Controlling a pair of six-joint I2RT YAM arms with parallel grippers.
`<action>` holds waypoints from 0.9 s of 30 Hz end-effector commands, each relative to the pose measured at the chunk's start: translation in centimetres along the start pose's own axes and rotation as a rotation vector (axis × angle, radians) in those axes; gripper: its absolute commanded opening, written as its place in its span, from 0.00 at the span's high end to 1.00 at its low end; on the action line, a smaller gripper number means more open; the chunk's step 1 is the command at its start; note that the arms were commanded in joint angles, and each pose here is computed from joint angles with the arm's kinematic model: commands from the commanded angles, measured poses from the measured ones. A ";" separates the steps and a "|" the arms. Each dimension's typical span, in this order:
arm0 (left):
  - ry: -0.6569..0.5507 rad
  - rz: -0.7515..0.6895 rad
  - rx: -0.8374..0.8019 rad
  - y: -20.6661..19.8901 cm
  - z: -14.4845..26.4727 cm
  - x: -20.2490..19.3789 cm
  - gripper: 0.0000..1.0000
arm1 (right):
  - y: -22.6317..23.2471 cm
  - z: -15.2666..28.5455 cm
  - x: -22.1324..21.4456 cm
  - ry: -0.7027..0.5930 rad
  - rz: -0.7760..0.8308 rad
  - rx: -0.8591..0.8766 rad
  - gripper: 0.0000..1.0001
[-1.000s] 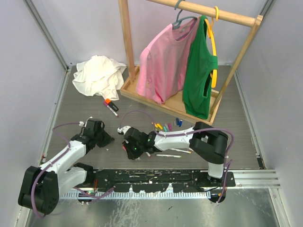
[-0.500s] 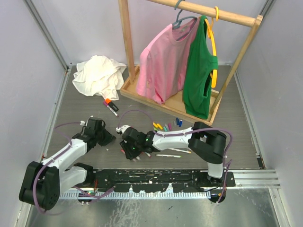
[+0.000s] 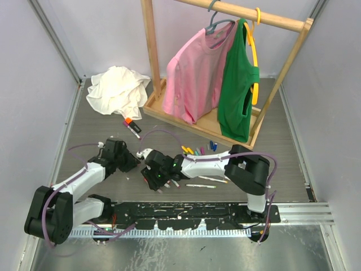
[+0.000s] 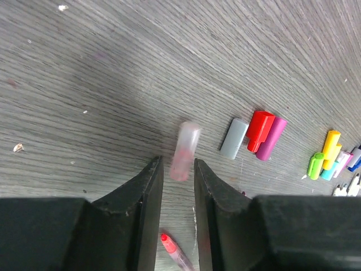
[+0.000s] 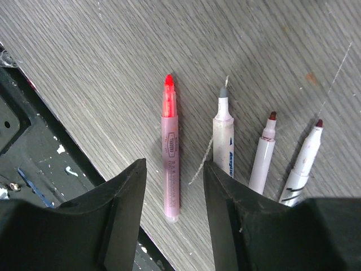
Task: Open the pen caps
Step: Place the pen cap at the center of the board, then pick up the pen from the center of the board.
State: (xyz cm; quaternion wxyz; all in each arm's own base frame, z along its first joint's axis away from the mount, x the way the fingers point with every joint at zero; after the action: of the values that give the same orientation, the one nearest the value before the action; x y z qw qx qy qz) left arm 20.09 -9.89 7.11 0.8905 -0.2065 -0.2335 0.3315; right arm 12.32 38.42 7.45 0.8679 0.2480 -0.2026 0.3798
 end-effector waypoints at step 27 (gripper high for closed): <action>-0.246 -0.263 0.032 -7.6 -1.1 9.7 0.29 | -6.3 16.0 7.8 -0.334 0.358 0.464 0.56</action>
State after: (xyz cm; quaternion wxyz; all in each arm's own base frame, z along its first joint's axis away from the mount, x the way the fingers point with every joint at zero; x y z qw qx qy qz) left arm 27.24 -9.44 12.42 0.8957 -0.1724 -0.3555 0.2040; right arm 20.78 29.91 20.71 0.7133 0.4346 -0.2779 0.4745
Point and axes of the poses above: each gripper's point midway between its finger pads, its own z axis back along the fingers, its own y axis along the line the jaws close on, x = y × z, the point moved 6 cm from there along z, back along the fingers, and after that the axes turned 1 degree about z, right-handed, at the moved point
